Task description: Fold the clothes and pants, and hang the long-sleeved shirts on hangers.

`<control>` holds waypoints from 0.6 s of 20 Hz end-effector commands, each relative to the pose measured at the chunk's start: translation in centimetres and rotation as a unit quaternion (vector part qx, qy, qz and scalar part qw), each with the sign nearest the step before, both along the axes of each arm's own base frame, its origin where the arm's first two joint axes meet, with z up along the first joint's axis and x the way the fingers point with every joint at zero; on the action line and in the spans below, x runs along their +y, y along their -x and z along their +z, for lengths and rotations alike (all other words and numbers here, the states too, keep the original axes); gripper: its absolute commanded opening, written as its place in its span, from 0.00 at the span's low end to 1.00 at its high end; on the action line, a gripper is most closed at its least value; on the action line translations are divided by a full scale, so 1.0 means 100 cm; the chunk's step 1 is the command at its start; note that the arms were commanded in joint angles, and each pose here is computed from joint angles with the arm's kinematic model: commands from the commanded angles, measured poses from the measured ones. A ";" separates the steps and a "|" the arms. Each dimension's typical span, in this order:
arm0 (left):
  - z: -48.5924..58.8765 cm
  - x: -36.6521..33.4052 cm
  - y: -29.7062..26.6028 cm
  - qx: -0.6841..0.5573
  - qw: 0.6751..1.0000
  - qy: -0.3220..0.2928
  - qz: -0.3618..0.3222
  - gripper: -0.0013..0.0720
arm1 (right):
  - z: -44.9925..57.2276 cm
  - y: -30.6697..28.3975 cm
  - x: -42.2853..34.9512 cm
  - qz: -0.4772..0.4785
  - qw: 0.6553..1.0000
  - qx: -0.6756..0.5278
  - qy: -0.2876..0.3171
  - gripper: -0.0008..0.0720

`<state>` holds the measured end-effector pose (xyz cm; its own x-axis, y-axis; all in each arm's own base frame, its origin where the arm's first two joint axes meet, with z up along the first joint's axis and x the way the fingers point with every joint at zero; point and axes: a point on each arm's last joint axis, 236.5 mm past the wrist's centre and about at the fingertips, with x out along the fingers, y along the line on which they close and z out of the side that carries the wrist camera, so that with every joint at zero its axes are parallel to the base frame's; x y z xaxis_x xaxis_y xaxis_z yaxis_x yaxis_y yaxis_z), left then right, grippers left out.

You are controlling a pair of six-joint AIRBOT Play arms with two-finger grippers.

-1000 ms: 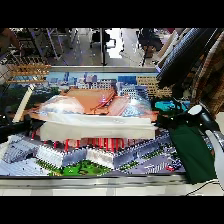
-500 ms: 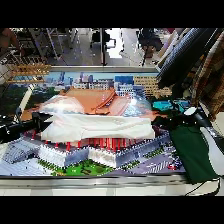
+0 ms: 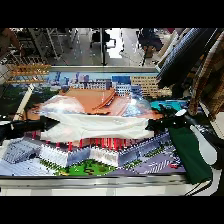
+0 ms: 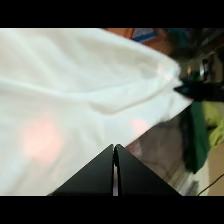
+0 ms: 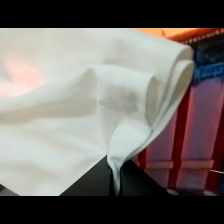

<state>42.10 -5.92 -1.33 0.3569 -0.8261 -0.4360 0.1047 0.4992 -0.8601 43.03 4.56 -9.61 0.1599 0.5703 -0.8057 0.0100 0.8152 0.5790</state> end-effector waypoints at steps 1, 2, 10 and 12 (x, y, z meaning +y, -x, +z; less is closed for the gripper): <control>-0.060 -0.010 0.025 0.075 0.986 -0.142 -0.052 0.02 | 0.034 0.009 -0.052 0.017 0.990 -0.006 0.142 0.04; -0.072 -0.012 0.025 0.086 0.979 -0.175 -0.051 0.02 | 0.055 0.014 -0.076 0.009 0.979 -0.019 0.200 0.04; -0.086 -0.060 -0.016 0.022 0.966 -0.257 -0.035 0.02 | 0.161 0.011 0.003 0.003 0.977 -0.138 0.162 0.04; -0.039 -0.036 -0.029 -0.011 0.965 -0.261 -0.032 0.05 | 0.171 0.010 0.076 0.027 0.981 -0.161 0.107 0.04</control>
